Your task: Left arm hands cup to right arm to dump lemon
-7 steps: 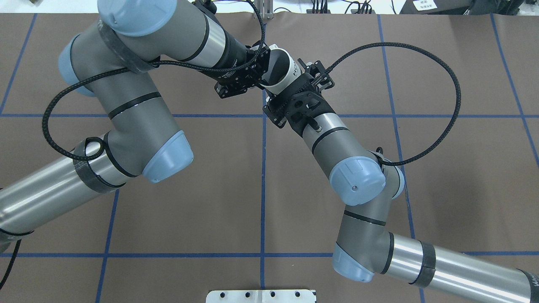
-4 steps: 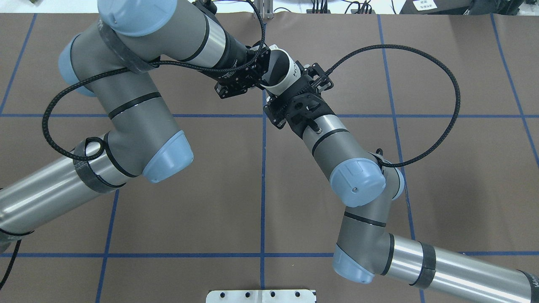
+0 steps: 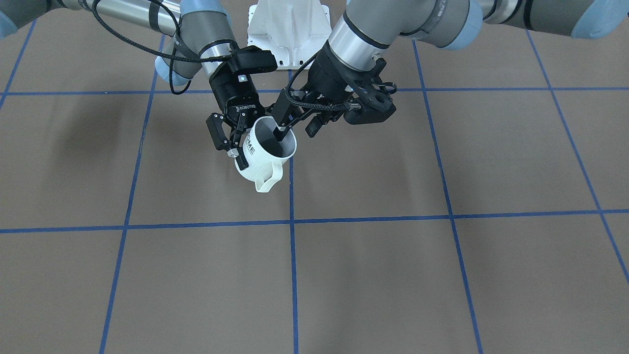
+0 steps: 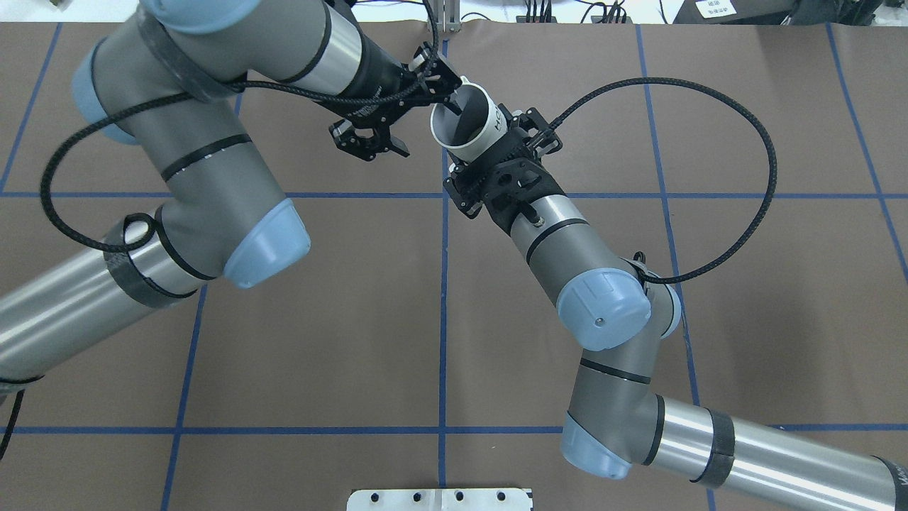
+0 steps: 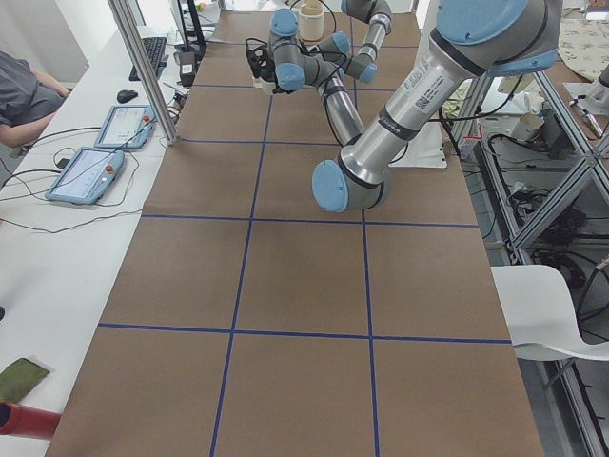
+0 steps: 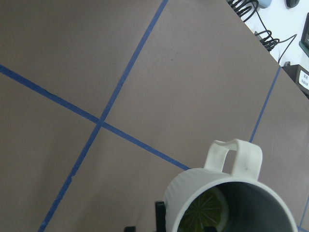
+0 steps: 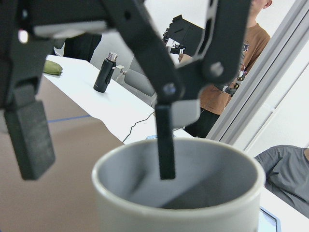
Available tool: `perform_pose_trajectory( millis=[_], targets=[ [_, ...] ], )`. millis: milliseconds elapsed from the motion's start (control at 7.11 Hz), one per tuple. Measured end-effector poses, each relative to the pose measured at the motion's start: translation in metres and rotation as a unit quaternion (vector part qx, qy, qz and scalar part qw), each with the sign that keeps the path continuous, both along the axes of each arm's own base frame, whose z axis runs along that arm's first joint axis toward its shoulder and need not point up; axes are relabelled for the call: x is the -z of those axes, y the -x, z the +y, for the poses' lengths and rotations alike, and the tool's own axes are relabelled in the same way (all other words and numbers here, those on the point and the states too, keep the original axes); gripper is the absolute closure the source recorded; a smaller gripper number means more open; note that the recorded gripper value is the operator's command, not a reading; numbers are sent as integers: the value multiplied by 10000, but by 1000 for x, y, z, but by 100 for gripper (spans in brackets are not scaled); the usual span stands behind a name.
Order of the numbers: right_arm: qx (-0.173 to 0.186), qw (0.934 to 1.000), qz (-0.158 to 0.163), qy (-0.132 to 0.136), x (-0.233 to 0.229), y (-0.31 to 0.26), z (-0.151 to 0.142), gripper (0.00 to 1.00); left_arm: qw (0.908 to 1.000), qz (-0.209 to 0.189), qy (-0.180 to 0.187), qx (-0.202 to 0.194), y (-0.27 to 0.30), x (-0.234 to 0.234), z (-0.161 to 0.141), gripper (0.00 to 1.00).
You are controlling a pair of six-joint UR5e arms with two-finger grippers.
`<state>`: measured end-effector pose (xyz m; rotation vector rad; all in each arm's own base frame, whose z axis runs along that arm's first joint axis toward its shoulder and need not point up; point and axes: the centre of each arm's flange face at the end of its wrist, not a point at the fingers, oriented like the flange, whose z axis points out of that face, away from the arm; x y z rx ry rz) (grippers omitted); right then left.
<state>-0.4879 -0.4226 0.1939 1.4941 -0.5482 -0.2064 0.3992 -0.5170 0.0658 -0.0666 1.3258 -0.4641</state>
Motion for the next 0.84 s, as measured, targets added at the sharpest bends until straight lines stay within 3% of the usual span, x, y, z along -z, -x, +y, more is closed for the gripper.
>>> perform_pose_trajectory(
  millis=[281, 422, 844],
  targets=[
    [-39, 9998, -204, 1, 4, -8, -2, 67, 9998, -51, -110, -158, 45, -18, -26, 0],
    [-87, 9987, -488, 93, 8, -17, -5, 67, 9995, -143, -188, -227, 64, -38, -37, 0],
    [-387, 9855, -1495, 702, -15, -52, -33, 67, 9945, -644, -712, -408, 120, -123, -63, 0]
  ],
)
